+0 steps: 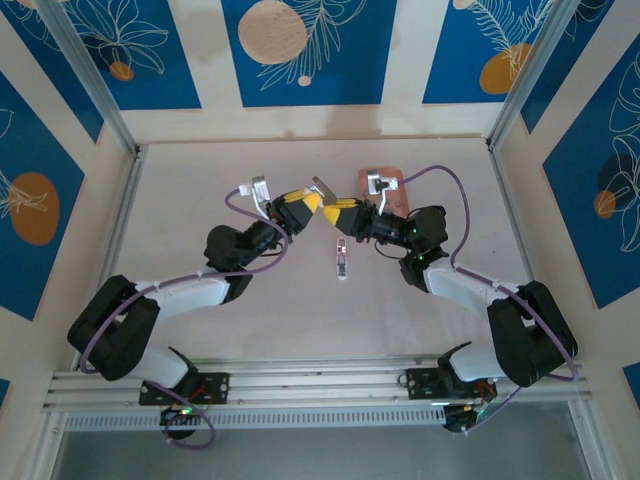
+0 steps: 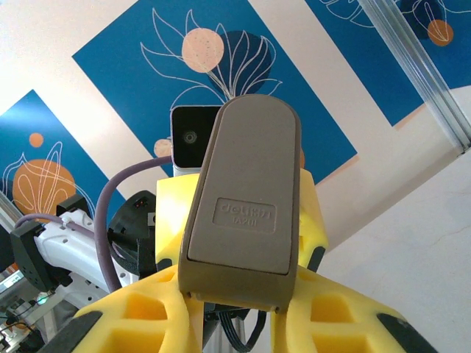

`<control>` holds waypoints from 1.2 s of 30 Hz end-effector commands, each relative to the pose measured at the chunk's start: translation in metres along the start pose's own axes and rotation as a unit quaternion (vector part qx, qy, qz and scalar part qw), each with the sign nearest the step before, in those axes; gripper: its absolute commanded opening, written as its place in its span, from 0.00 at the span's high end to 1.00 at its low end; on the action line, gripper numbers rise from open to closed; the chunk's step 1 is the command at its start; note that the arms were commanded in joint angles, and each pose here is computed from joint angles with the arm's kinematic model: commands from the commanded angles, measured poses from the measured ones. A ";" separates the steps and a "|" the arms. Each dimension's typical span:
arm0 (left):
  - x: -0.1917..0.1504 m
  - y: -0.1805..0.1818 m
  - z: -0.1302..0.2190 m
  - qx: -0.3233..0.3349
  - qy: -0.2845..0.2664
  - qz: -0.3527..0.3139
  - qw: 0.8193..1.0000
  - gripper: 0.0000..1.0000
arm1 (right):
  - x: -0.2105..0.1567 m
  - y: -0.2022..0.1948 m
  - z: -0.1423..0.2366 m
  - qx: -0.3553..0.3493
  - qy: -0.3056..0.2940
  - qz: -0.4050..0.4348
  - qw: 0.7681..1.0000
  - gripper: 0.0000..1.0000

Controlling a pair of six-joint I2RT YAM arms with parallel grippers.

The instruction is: Load the staples into the stapler

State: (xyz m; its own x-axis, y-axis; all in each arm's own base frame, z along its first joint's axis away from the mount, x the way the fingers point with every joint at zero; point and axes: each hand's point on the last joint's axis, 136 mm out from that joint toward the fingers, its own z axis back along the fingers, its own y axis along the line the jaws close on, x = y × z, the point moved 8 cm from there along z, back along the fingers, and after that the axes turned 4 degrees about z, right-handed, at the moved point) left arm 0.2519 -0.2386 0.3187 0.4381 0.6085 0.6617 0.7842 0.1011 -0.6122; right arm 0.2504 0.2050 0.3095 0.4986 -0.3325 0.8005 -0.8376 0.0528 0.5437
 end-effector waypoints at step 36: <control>-0.038 -0.023 0.036 0.033 0.287 -0.360 0.887 1.00 | -0.008 0.031 0.014 -0.248 0.250 -0.106 0.930 0.35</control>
State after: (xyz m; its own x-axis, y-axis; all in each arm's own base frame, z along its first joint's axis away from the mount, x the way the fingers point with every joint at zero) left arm 0.2107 -0.2345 0.2863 0.0924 -0.0343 0.9951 0.9076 0.4139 -0.0700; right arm 0.2239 0.1972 0.3192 0.7655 0.0388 0.6422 -0.5782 0.4791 0.6604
